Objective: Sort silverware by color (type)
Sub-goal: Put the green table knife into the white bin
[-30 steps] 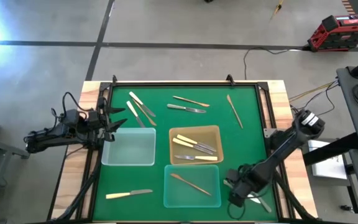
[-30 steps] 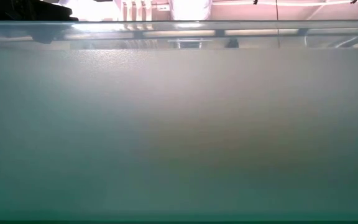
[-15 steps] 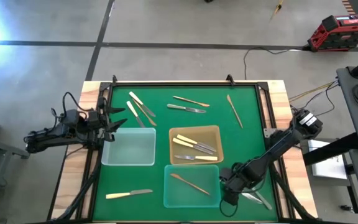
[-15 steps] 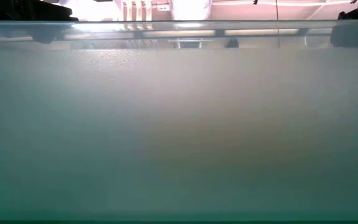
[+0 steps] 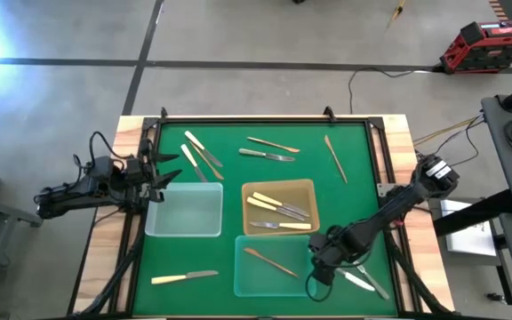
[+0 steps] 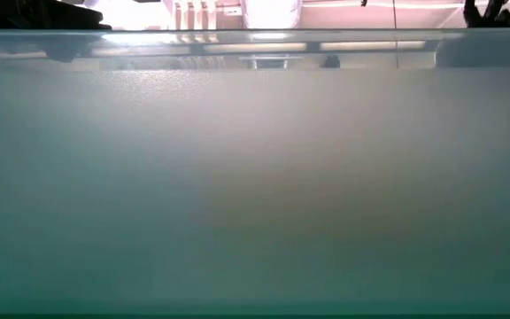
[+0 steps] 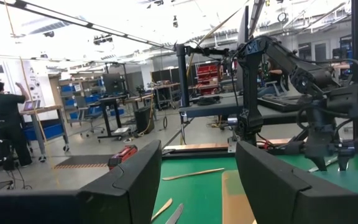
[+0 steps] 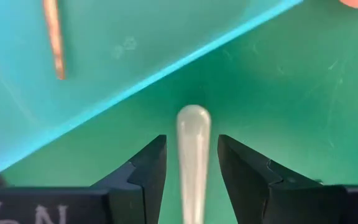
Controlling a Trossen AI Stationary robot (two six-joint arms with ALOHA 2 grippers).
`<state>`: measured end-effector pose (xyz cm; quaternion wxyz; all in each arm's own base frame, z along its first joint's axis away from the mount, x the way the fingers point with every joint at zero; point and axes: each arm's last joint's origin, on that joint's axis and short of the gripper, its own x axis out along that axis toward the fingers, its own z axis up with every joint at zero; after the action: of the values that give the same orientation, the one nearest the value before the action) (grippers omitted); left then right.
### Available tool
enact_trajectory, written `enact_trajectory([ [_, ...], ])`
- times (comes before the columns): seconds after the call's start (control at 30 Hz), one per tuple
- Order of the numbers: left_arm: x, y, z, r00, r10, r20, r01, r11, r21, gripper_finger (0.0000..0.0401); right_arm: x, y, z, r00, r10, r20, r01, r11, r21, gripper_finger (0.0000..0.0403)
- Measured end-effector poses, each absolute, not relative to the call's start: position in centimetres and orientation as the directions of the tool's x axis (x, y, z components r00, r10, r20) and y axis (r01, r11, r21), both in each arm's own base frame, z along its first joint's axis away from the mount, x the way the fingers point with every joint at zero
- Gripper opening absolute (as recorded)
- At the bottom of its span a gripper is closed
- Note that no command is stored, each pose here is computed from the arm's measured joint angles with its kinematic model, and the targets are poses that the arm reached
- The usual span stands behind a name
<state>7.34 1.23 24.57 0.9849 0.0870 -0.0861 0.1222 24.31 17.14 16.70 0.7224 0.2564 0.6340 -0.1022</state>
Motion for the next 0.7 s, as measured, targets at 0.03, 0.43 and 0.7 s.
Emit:
enact_trajectory([
  [0.03, 7.3, 1.2, 24.6, 0.955, 0.226, 0.191, -0.256, 0.955, 0.150, 0.0192, 24.4, 17.1, 16.5, 0.166, 0.177, -0.970, 0.471, 0.850, 0.236, 0.0135],
  [0.43, 7.3, 1.2, 24.6, 0.955, 0.226, 0.191, -0.256, 0.955, 0.150, 0.0192, 24.7, 17.5, 14.3, 0.087, 0.165, -0.982, 0.470, 0.863, 0.186, 0.0134],
  [0.7, 7.3, 1.2, 24.6, 0.955, 0.226, 0.191, -0.256, 0.955, 0.150, 0.0192, 24.7, 17.5, 13.5, 0.060, 0.142, -0.988, 0.485, 0.861, 0.153, 0.0063],
])
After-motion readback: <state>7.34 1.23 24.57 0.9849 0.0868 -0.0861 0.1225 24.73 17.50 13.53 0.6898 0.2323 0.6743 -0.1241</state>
